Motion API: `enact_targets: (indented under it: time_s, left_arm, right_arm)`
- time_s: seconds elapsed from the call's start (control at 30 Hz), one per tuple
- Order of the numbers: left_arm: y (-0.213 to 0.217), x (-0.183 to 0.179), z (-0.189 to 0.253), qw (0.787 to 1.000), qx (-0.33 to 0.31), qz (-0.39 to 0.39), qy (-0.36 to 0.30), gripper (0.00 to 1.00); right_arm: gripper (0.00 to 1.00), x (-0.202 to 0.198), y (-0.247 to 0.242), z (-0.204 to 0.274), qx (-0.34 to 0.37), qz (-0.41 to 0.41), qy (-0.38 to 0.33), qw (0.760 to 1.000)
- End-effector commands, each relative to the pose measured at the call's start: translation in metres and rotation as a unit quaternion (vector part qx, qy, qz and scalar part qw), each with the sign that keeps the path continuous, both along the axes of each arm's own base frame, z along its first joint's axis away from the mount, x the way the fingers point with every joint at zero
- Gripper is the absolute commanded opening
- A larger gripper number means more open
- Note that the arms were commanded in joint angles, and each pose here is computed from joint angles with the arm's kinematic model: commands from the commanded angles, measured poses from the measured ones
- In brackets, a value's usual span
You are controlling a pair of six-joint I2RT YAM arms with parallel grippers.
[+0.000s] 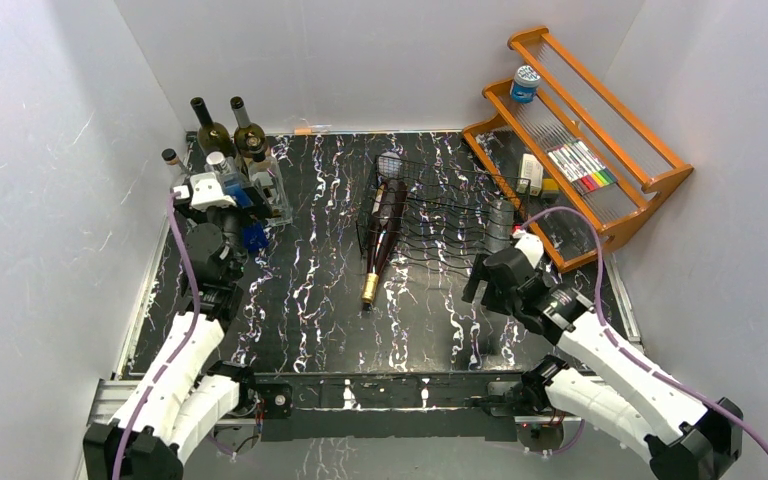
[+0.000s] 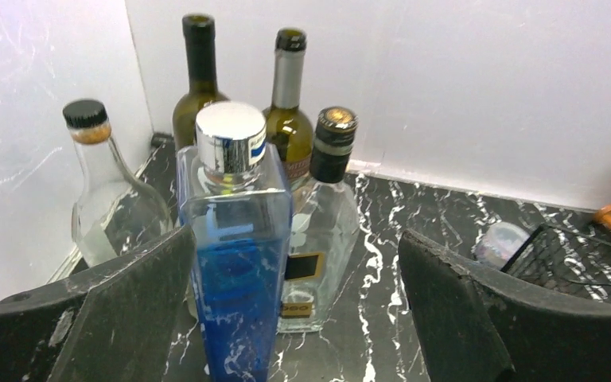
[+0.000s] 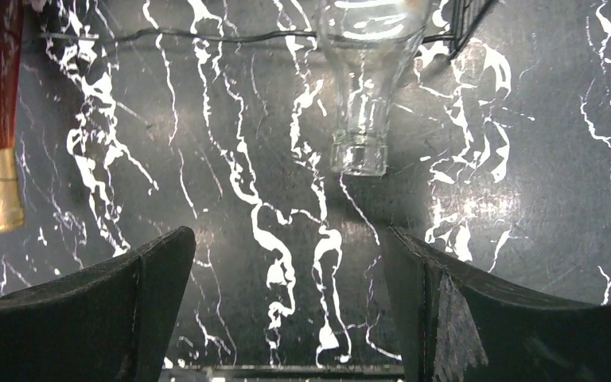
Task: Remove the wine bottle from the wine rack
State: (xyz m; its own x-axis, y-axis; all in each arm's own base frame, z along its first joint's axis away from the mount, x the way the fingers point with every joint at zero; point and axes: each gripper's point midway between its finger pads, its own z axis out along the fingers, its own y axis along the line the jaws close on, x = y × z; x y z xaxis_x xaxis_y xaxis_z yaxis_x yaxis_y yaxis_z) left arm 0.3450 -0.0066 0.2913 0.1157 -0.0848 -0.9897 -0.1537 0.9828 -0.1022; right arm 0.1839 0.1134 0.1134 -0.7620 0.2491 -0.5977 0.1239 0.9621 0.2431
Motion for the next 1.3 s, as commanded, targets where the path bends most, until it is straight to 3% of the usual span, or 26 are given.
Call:
enact_targets:
  time_s: [0.0,0.4,0.73,1.03,1.27]
  left_arm:
    - [-0.01,-0.016,0.038,0.998,0.007,-0.022,-0.053,0.98]
    - [-0.064,-0.025,0.048,0.989,0.018,-0.131,-0.065,0.98]
    - [-0.079,-0.031,0.051,0.985,0.013,-0.159,-0.068,0.98]
    - [-0.085,-0.031,0.05,0.983,0.009,-0.17,-0.066,0.98]
    - [-0.086,-0.03,0.048,0.983,0.009,-0.171,-0.064,0.98]
  right_arm:
    - [0.98,0.031,-0.002,0.015,0.045,-0.065,-0.107,0.991]
    - [0.97,0.042,-0.021,-0.016,0.05,-0.135,-0.152,0.978]
    - [0.86,0.05,-0.028,-0.044,0.016,-0.135,-0.156,0.978]
    - [0.7,0.063,-0.028,-0.056,0.044,-0.149,-0.146,0.977]
    - [0.66,0.069,-0.032,-0.064,0.058,-0.161,-0.137,0.976]
